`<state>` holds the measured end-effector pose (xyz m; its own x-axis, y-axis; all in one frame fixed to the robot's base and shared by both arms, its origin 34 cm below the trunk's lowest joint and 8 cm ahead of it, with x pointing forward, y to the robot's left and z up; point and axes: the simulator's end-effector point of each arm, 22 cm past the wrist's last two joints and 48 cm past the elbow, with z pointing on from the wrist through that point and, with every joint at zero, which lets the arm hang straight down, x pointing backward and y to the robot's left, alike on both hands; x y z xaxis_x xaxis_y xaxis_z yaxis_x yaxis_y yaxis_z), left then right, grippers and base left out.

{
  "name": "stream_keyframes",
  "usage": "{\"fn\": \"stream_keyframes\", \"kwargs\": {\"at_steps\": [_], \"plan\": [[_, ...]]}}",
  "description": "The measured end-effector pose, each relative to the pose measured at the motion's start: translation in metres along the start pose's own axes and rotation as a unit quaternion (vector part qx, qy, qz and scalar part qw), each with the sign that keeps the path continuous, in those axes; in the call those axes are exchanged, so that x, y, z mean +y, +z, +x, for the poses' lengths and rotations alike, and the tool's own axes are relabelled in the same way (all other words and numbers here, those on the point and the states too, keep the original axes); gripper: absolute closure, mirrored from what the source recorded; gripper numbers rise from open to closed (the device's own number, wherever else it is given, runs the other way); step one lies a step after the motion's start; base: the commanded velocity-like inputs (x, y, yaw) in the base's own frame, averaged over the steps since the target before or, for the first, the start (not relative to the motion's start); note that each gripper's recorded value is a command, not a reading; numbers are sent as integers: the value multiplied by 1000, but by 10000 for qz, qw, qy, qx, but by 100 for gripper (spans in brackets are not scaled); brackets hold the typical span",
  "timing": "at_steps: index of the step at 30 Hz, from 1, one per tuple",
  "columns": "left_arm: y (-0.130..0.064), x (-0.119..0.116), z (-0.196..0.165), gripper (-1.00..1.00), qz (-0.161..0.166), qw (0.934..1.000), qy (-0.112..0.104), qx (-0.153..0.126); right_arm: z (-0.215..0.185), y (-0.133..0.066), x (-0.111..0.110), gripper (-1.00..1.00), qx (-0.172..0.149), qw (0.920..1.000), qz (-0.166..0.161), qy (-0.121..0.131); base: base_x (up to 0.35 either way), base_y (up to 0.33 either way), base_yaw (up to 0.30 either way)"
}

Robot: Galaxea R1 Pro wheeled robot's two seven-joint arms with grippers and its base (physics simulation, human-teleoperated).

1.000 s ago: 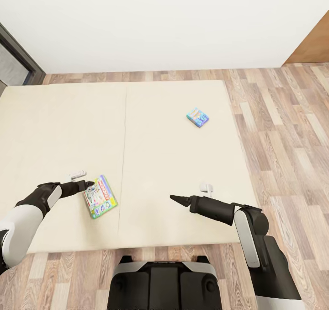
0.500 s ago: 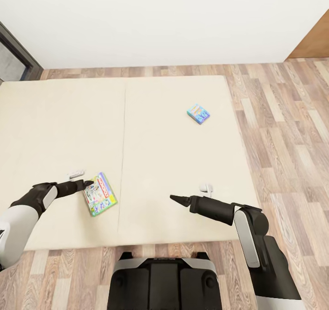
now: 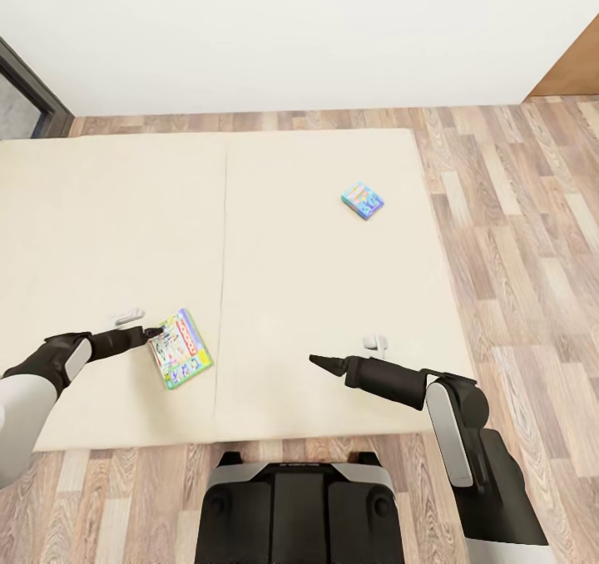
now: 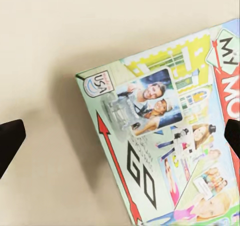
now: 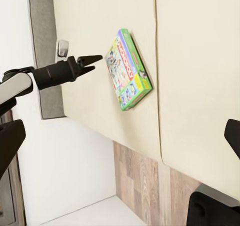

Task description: Put all the toys in the child's room - the three board games (two on the bed and one on the table), the two jigsaw puzzles on the table, and the tennis ball on the table - inside the toy box on the table in the child's room.

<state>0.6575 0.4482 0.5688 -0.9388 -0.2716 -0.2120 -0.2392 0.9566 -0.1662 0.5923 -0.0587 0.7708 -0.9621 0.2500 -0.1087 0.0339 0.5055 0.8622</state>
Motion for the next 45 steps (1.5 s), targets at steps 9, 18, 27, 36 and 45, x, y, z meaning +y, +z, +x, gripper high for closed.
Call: {"fn": "stream_keyframes", "kwargs": {"at_steps": [9, 18, 27, 36, 45], "plan": [[-5, -11, 1, -100, 655, 9978, 5, 23, 4, 3, -6, -100, 38, 10000, 12, 61, 0, 0, 0], [-8, -2, 3, -100, 770, 9970, -3, 54, 9, 5, -12, -100, 76, 9999, 30, 125, 0, 0, 0], [-7, -17, 4, -100, 1223, 9924, 94, -25, 13, 8, -18, -100, 112, 9998, 49, 185, 0, 0, 0], [-5, -10, 8, -100, 1243, 9922, 128, -12, 17, 10, -25, -100, 147, 9996, 69, 247, 0, 0, 0], [0, -7, 15, -100, 1227, 9924, 110, 47, 22, 12, -31, -100, 187, 9993, 85, 307, 0, 0, 0]]}}
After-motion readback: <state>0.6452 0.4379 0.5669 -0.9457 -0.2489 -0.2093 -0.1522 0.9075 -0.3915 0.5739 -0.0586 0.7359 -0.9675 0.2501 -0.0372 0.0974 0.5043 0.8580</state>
